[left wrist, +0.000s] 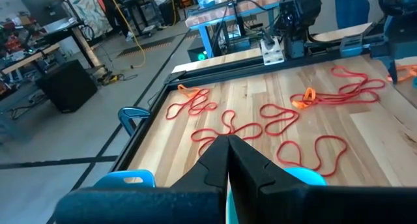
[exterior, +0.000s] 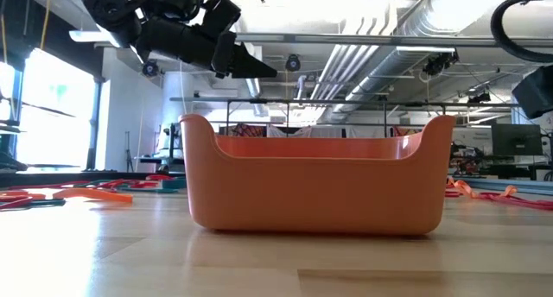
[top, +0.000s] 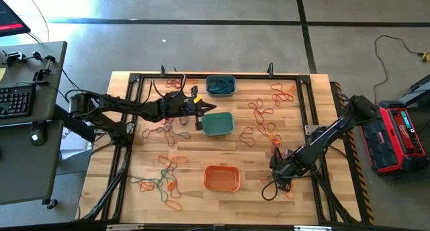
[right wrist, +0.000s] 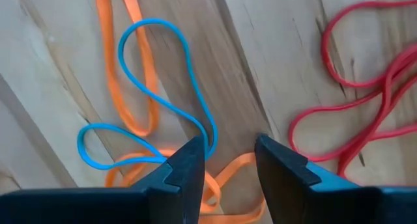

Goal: Sort rubber bands into baskets
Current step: Put the blue rubber band into the blue bin

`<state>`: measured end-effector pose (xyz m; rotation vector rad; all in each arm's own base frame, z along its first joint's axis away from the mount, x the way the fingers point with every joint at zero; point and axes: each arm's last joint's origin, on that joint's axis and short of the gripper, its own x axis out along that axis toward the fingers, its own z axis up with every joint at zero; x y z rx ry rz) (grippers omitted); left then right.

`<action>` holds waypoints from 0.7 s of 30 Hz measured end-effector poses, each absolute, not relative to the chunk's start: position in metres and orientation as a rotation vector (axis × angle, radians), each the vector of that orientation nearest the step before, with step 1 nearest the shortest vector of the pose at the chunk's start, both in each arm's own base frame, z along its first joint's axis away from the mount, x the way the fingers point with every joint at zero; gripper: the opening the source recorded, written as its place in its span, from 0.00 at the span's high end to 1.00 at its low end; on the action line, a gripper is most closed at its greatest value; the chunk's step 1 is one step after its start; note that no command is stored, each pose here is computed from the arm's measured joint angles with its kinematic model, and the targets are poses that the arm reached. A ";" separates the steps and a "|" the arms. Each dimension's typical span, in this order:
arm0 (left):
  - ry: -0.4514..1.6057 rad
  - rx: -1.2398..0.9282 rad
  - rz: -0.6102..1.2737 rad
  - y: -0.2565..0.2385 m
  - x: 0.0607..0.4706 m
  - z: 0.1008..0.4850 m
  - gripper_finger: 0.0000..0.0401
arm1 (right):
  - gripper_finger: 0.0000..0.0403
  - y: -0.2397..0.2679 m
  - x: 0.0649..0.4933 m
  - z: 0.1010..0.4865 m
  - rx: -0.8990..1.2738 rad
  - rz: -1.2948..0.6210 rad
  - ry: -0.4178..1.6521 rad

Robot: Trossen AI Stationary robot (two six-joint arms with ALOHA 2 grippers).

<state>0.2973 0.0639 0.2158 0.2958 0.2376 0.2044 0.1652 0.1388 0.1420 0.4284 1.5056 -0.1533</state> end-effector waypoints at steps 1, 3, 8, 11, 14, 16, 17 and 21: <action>0.238 0.296 0.204 0.064 0.297 0.216 1.00 | 0.69 0.140 0.164 0.142 0.421 -0.149 1.504; 0.238 0.295 0.204 0.064 0.297 0.216 1.00 | 0.69 0.141 0.163 0.142 0.410 -0.142 1.501; 0.239 0.295 0.204 0.064 0.297 0.216 1.00 | 0.69 0.145 0.163 0.142 0.411 -0.120 1.491; 0.239 0.296 0.204 0.064 0.297 0.216 1.00 | 0.69 0.145 0.164 0.143 0.422 -0.113 1.481; 0.239 0.296 0.204 0.064 0.297 0.216 1.00 | 0.69 0.145 0.164 0.143 0.440 -0.134 1.483; 0.240 0.296 0.204 0.064 0.297 0.216 1.00 | 0.69 0.145 0.164 0.143 0.435 -0.130 1.483; 0.240 0.296 0.204 0.064 0.297 0.216 1.00 | 0.69 0.145 0.164 0.143 0.424 -0.119 1.483; 0.240 0.296 0.204 0.064 0.297 0.216 1.00 | 0.69 0.145 0.164 0.143 0.386 -0.083 1.482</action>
